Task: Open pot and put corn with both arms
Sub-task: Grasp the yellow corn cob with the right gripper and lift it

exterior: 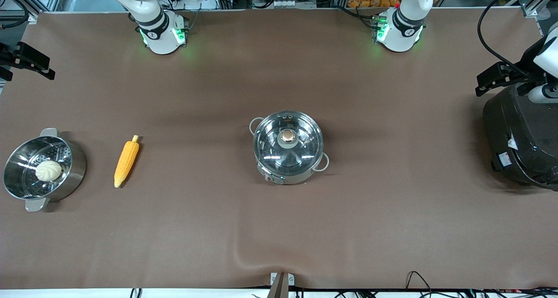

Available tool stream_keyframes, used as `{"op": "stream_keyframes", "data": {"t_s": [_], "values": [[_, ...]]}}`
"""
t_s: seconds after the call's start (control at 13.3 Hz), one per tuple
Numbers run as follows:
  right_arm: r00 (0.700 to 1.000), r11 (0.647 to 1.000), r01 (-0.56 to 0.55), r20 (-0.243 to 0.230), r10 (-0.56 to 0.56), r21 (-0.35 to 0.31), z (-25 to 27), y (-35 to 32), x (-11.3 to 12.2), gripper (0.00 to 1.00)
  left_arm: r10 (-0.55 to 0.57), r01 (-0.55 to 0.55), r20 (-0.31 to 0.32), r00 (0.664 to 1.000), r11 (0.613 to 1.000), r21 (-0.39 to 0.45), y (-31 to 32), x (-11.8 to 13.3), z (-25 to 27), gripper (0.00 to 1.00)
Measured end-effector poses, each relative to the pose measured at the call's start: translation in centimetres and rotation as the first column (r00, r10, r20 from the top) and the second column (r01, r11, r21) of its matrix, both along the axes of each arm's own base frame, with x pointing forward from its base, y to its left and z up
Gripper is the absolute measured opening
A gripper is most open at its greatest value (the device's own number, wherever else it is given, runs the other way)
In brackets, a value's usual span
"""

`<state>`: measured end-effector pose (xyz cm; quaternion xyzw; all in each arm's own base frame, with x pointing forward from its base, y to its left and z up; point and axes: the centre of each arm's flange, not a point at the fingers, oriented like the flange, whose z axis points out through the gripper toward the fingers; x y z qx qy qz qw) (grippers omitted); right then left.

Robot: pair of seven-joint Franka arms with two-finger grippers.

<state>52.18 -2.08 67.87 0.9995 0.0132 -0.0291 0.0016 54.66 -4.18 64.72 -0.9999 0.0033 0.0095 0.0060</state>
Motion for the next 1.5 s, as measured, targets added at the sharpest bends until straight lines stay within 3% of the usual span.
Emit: {"op": "stream_keyframes", "data": {"t_s": [0.38, 0.6, 0.9, 1.2, 1.5], "values": [[1.0, 1.0, 0.017, -0.001, -0.017, 0.002, 0.0, -1.2, -0.1, 1.0, 0.01, -0.01, 0.003, 1.0, 1.0, 0.0, -0.2, 0.0, 0.0, 1.0], [1.0, 1.0, 0.016, 0.005, -0.016, 0.004, 0.0, -1.1, 0.0, 1.0, -0.021, 0.022, 0.067, 0.998, 1.0, -0.016, -2.1, 0.9, 0.1, 1.0], [1.0, 0.999, 0.017, 0.018, -0.017, 0.032, 0.1, -0.9, 0.2, 1.0, 0.037, -0.034, 0.081, 0.996, 0.998, -0.047, -11.9, 1.6, -2.5, 1.0], [0.999, 0.998, 0.019, 0.046, -0.022, 0.061, -0.5, -0.8, 1.0, 1.0, 0.142, -0.14, 0.033, 0.989, 0.988, -0.068, -22.7, 2.4, -7.4, 1.0], [0.997, 0.998, 0.035, 0.072, -0.04, 0.059, -5.5, -1.2, 3.5, 1.0, 0.247, -0.244, 0.017, 0.969, 0.965, -0.097, -32.2, 2.9, -13.3, 1.0]]}}
